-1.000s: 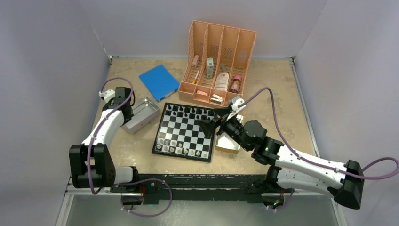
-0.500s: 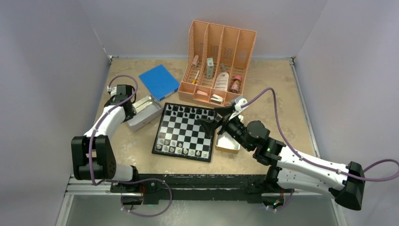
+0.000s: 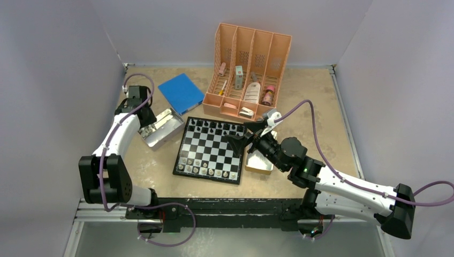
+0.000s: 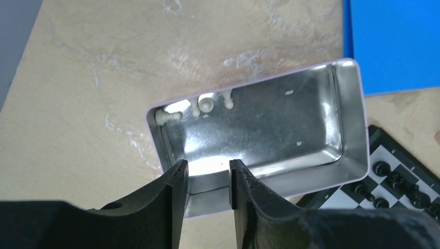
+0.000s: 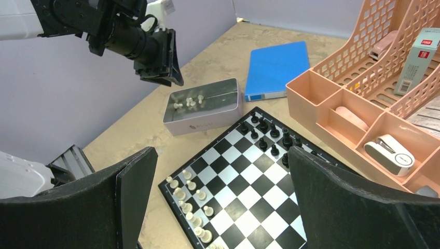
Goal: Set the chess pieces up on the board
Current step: Adjust the storage box at the center of the board, then pick up the chess piece from the storage box.
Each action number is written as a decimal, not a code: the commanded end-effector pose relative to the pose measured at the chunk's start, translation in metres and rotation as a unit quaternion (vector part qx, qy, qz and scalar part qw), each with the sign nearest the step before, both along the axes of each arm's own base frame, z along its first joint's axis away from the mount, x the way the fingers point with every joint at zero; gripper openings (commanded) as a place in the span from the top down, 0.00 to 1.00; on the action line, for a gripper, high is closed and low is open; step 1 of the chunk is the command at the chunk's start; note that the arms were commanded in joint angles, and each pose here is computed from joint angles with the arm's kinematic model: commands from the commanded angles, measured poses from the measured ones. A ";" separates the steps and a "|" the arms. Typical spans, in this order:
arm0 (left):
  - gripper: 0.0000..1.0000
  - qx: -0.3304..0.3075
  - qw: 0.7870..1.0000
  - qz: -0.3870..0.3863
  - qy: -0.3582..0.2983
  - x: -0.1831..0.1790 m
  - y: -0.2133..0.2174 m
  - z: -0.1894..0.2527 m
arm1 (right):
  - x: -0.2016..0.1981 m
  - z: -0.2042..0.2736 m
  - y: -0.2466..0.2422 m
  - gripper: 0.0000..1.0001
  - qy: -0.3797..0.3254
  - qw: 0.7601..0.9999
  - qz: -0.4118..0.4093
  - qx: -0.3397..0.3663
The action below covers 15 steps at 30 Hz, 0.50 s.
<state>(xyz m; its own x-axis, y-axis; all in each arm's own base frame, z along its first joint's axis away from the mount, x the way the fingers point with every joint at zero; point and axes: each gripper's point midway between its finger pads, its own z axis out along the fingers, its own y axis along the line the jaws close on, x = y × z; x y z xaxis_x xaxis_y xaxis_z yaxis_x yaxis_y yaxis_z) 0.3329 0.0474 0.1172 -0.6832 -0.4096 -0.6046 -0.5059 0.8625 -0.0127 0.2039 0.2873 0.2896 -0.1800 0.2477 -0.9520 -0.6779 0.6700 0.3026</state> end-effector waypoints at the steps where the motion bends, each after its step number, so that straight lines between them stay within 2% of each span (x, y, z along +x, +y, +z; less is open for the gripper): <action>1: 0.66 0.013 0.999 -0.017 -0.050 0.033 0.005 0.017 | -0.001 0.020 -0.002 0.01 -0.023 0.999 0.000 0.026; 4: 0.66 0.007 0.997 -0.042 -0.064 0.046 0.003 0.013 | -0.001 0.020 -0.003 0.01 -0.024 0.999 -0.003 0.027; 8: 0.69 0.005 0.997 -0.021 -0.071 0.053 0.013 0.008 | 0.001 0.019 -0.003 0.01 -0.024 0.999 -0.006 0.024; 15: 0.78 0.003 1.000 -0.004 -0.019 0.042 0.021 -0.024 | 0.003 0.018 -0.001 0.01 -0.023 0.999 -0.009 0.021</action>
<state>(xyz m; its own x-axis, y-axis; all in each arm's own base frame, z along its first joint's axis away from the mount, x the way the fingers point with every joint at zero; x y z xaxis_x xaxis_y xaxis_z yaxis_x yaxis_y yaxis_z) 0.3671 0.0630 0.0927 -0.6742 -0.4065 -0.6166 -0.4958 0.8679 -0.0301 0.2050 0.2868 0.2887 -0.1766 0.2436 -0.9537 -0.6745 0.6757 0.2975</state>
